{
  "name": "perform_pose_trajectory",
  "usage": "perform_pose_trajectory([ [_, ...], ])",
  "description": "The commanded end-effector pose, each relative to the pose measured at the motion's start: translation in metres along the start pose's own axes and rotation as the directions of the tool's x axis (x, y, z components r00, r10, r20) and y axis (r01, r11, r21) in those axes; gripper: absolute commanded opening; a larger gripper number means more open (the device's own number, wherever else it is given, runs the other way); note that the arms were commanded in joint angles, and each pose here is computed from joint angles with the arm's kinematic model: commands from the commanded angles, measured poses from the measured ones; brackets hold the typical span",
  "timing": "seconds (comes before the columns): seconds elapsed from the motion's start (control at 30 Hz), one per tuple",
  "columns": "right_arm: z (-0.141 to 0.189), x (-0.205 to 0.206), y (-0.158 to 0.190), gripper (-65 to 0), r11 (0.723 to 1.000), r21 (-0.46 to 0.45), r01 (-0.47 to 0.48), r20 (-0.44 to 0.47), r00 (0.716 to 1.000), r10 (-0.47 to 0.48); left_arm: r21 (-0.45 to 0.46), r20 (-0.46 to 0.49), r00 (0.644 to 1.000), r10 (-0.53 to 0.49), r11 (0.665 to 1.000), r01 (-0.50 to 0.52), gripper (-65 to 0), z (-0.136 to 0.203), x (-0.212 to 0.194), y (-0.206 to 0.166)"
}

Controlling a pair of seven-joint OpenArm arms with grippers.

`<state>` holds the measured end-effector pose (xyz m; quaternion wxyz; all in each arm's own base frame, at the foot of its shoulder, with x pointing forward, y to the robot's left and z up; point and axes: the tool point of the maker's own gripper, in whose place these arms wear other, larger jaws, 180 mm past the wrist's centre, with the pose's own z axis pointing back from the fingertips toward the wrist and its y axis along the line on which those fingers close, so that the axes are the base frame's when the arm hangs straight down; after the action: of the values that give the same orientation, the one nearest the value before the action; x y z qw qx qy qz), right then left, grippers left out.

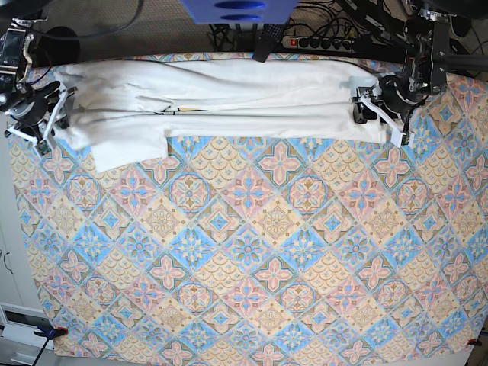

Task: Fold the T-shirt properly
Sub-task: 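Fold the grasped hem edge over toward the collar with both grippers, then grasp the folded sleeve end with the right gripper and tuck it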

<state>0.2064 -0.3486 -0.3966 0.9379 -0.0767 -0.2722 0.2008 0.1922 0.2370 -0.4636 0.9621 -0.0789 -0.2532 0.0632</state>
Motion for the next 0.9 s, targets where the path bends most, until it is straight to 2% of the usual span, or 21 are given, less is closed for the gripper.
perform_pose_trajectory([
  [0.0,0.008,0.008,-0.012,-43.6,0.999,-0.044,0.007,0.03,1.0,-0.006,0.026,0.017,1.0,0.003,1.0,-0.003,-27.1,0.003,0.007,0.008],
  [0.13,0.02,0.021,-0.015,-43.4,0.995,-0.091,0.052,0.096,0.994,-0.043,0.008,0.044,0.996,0.074,0.997,-0.075,-27.1,0.008,0.014,0.012],
  [0.3,0.014,0.037,0.004,-43.3,0.999,-0.05,0.002,0.1,0.995,0.003,-0.017,0.051,0.993,0.111,0.994,-0.11,-27.1,0.008,0.016,0.009],
  [0.5,0.005,0.095,-0.007,-43.2,0.997,-0.068,-0.021,0.159,0.987,0.032,-0.016,0.051,0.993,0.109,0.994,-0.109,-27.1,0.009,0.017,0.01],
  [0.7,-0.033,0.124,0.018,-43.1,0.997,0.041,-0.06,0.151,0.987,0.053,-0.016,0.05,0.993,0.109,0.994,-0.109,-27.1,0.009,0.016,0.01],
  [0.87,-0.064,0.117,0.034,-42.2,0.991,0.128,-0.05,0.084,0.996,0.039,-0.017,0.05,0.993,0.111,0.994,-0.11,-27.1,0.009,0.016,0.01],
])
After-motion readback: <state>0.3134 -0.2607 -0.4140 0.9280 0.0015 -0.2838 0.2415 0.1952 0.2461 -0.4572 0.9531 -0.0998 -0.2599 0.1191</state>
